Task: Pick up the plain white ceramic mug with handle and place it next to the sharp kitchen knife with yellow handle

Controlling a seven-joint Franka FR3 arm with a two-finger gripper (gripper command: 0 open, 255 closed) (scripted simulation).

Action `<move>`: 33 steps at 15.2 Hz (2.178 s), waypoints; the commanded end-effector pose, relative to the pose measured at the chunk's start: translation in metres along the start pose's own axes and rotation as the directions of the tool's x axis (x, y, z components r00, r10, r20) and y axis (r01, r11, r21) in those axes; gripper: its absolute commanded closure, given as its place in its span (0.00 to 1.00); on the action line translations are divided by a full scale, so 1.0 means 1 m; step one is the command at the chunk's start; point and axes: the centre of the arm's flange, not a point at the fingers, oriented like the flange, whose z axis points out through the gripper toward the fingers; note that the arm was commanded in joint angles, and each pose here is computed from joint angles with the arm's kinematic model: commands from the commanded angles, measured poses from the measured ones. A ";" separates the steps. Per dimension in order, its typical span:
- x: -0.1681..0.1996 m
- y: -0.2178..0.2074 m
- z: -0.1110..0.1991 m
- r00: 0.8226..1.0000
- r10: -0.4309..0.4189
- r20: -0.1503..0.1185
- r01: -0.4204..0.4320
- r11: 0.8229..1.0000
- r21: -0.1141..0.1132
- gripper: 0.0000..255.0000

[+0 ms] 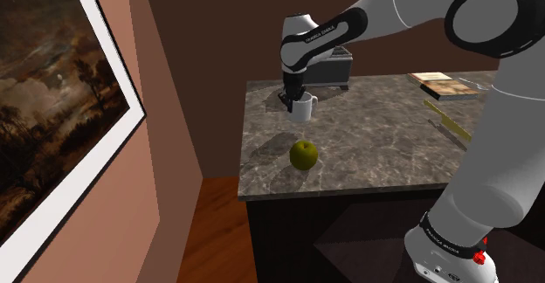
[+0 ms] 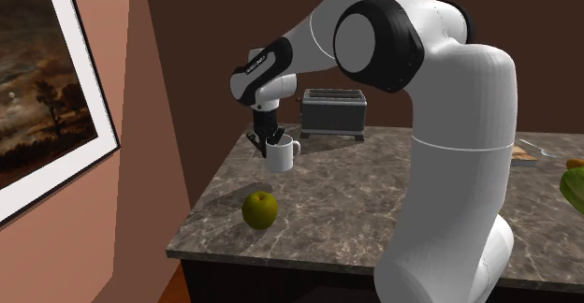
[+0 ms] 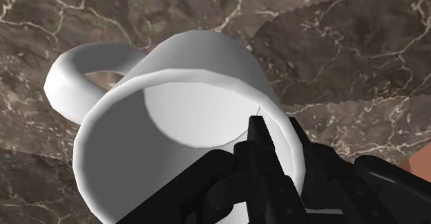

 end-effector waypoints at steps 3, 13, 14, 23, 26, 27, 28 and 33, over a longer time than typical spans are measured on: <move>0.001 0.000 -0.021 1.000 0.000 0.000 0.000 1.000 0.000 1.00; 0.002 0.001 -0.074 1.000 0.000 0.000 0.000 1.000 0.000 1.00; 0.003 0.001 -0.079 1.000 0.000 0.000 0.000 1.000 0.000 1.00; -0.009 0.024 -0.115 1.000 0.000 0.000 0.000 1.000 0.000 1.00; -0.029 0.058 -0.115 1.000 0.000 0.000 0.000 1.000 0.000 1.00; -0.036 0.070 -0.115 1.000 0.000 0.000 0.000 1.000 0.000 1.00; -0.042 0.081 -0.115 1.000 0.000 0.000 0.000 1.000 0.000 1.00; -0.075 0.138 -0.116 1.000 0.000 0.000 0.000 1.000 0.000 1.00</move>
